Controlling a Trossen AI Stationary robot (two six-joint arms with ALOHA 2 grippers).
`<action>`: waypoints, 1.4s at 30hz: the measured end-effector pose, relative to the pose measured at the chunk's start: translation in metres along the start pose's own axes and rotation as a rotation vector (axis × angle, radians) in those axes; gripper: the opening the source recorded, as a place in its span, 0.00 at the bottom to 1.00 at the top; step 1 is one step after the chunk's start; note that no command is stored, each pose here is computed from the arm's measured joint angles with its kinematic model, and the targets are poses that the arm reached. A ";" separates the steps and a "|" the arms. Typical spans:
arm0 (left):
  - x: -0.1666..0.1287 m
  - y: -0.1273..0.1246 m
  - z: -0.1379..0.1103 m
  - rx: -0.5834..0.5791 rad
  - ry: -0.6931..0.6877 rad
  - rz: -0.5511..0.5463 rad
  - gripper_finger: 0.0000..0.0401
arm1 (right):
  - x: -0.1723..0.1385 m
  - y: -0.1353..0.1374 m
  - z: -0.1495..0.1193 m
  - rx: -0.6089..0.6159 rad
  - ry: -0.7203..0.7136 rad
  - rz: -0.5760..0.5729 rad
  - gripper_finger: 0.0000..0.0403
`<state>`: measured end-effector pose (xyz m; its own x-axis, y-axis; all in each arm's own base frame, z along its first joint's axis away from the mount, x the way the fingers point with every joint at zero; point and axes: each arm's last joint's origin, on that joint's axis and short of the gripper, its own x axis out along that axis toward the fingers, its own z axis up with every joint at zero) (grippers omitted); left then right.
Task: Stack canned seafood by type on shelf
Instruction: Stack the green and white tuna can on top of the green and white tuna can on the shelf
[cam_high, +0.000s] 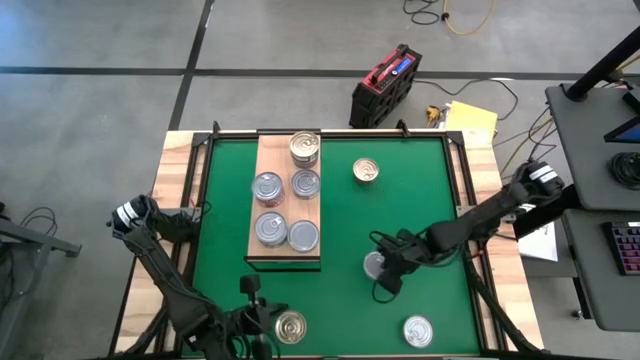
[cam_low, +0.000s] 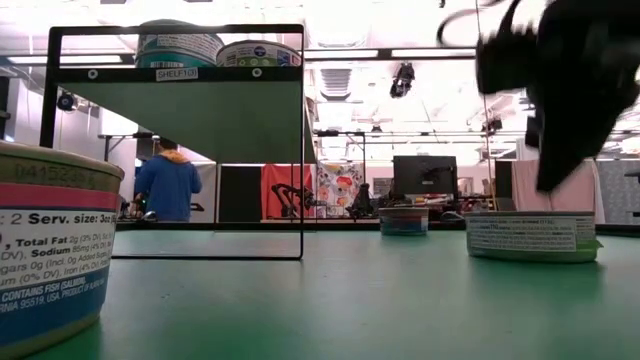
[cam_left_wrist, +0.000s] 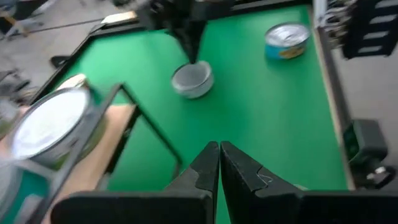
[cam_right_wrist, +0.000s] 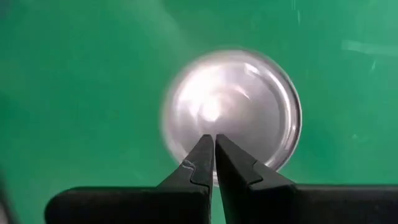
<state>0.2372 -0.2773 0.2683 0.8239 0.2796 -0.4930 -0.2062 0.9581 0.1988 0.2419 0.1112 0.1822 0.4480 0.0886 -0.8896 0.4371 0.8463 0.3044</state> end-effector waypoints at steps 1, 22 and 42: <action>0.003 -0.002 0.002 -0.001 -0.008 -0.013 0.00 | -0.006 0.001 -0.001 -0.008 -0.018 0.007 0.02; 0.088 -0.023 0.012 -0.040 0.025 -0.083 0.00 | -0.042 0.003 -0.006 -0.077 -0.131 0.055 0.02; 0.175 -0.028 0.074 0.165 0.118 -0.072 0.00 | -0.034 -0.004 -0.033 -0.222 -0.058 0.014 0.02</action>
<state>0.4265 -0.2598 0.2394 0.7641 0.2250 -0.6046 -0.0518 0.9556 0.2902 0.1987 0.1223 0.2000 0.4992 0.0759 -0.8631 0.2515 0.9406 0.2282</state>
